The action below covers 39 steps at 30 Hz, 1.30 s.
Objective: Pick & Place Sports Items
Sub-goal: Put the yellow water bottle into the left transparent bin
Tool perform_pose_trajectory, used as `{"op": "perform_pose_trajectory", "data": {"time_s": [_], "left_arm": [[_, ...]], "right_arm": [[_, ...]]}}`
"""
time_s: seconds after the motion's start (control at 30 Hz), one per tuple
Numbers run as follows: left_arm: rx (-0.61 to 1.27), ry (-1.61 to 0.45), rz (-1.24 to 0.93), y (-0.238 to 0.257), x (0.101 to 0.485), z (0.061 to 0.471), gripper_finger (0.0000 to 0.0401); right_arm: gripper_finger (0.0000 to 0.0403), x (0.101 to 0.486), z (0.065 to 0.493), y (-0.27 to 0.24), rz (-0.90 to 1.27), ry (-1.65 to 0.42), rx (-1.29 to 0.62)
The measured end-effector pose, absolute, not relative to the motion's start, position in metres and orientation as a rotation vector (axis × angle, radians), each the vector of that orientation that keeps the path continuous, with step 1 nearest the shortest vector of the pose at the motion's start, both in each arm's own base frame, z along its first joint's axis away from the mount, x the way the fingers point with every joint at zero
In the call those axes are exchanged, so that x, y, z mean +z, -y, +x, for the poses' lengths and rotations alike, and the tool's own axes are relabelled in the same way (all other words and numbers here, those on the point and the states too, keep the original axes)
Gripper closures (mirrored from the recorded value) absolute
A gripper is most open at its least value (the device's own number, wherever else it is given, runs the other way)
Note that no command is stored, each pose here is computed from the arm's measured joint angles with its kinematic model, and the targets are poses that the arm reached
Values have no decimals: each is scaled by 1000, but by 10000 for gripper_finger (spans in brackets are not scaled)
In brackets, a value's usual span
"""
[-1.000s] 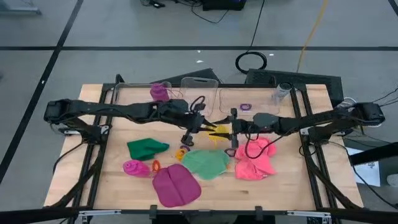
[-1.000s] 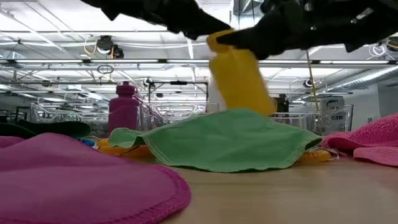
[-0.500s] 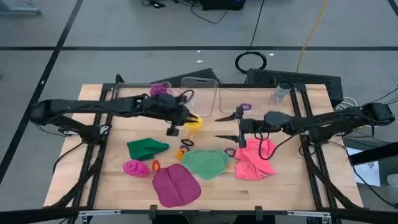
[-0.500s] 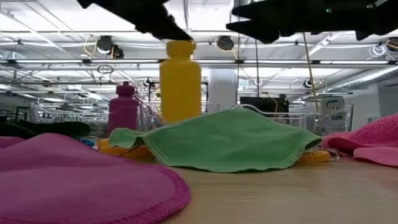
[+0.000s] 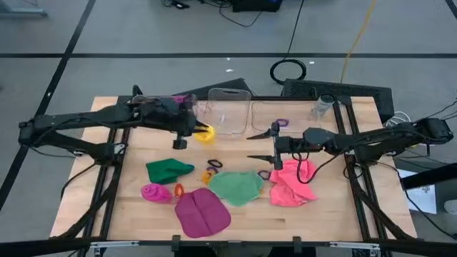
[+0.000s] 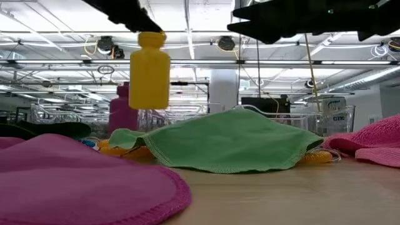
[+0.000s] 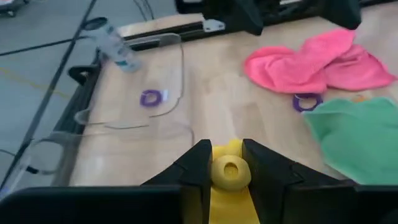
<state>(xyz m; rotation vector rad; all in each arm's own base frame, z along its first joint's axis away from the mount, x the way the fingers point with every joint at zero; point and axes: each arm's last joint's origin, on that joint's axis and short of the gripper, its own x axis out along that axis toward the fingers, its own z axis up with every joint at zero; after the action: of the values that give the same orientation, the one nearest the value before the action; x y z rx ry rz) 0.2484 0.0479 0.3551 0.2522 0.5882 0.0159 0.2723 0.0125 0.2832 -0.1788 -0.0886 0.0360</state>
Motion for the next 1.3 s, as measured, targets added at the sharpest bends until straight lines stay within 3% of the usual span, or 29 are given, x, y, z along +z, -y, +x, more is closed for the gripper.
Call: {"op": "perform_pose_trajectory", "data": {"time_s": [0.7,1.3], "left_arm": [[419,-643,99,-93,383,138,345],[573,-629,-114,-158,349,90,345]], "right_arm": [[139,283,272,-12,-175,88,36],[140,275,271,-12,-175,61,33]]}}
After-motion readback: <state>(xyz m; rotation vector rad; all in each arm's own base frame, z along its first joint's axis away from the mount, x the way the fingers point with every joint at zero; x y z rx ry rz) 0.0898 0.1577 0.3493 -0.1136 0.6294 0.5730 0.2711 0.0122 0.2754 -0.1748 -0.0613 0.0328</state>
